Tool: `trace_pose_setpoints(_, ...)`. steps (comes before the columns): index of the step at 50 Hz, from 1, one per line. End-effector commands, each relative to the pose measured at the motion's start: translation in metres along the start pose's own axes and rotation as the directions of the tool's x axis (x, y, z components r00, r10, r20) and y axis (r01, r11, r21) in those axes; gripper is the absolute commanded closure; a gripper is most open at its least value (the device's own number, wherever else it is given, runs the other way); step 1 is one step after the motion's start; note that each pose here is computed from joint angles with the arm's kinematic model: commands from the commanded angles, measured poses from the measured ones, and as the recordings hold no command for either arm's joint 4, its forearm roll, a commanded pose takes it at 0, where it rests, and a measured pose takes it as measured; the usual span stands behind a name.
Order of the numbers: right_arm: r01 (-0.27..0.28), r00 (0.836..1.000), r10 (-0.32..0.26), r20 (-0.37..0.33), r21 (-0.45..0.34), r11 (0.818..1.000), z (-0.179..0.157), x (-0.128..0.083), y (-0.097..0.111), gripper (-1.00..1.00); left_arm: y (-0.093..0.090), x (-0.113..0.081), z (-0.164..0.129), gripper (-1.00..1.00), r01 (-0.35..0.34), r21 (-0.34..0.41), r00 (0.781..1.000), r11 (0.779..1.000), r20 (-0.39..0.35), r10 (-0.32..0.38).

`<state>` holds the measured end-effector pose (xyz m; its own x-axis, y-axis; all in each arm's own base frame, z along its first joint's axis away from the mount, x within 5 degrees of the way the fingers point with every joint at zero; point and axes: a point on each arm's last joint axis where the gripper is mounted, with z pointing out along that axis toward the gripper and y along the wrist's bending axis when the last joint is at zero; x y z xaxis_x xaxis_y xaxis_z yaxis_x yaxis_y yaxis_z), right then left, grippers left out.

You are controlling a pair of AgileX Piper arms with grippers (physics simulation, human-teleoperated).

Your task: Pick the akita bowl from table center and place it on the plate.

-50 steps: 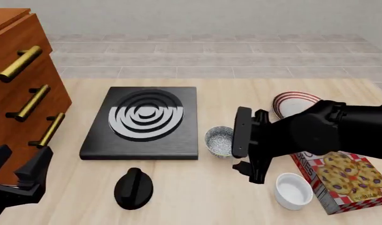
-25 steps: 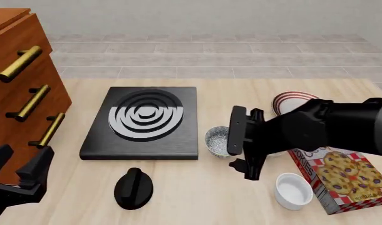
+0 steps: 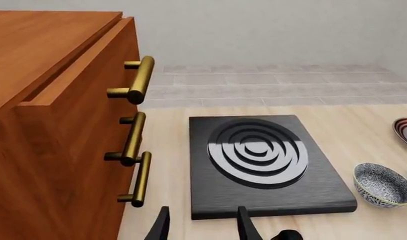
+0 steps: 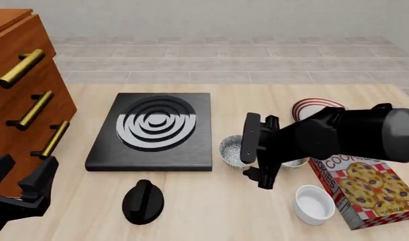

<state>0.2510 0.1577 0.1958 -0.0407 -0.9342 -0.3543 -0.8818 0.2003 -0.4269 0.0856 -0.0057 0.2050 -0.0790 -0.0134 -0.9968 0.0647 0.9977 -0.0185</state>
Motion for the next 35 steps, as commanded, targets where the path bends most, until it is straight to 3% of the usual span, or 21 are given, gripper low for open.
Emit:
trace_pose_setpoints(1, 0.000, 1.000, 0.000, -0.002, 0.003, 1.000, 0.007, 0.001, -0.003, -1.00, 0.000, 0.000, -0.001, -1.00, 0.000, 0.000, 1.000, 1.000, -0.001, 0.000)
trace_pose_setpoints(35, -0.017, 1.000, 0.017, -0.004, 0.016, 1.000, 0.027, 0.001, -0.010, -1.00, 0.000, 0.000, 0.000, -1.00, -0.001, 0.000, 1.000, 1.000, -0.002, 0.001)
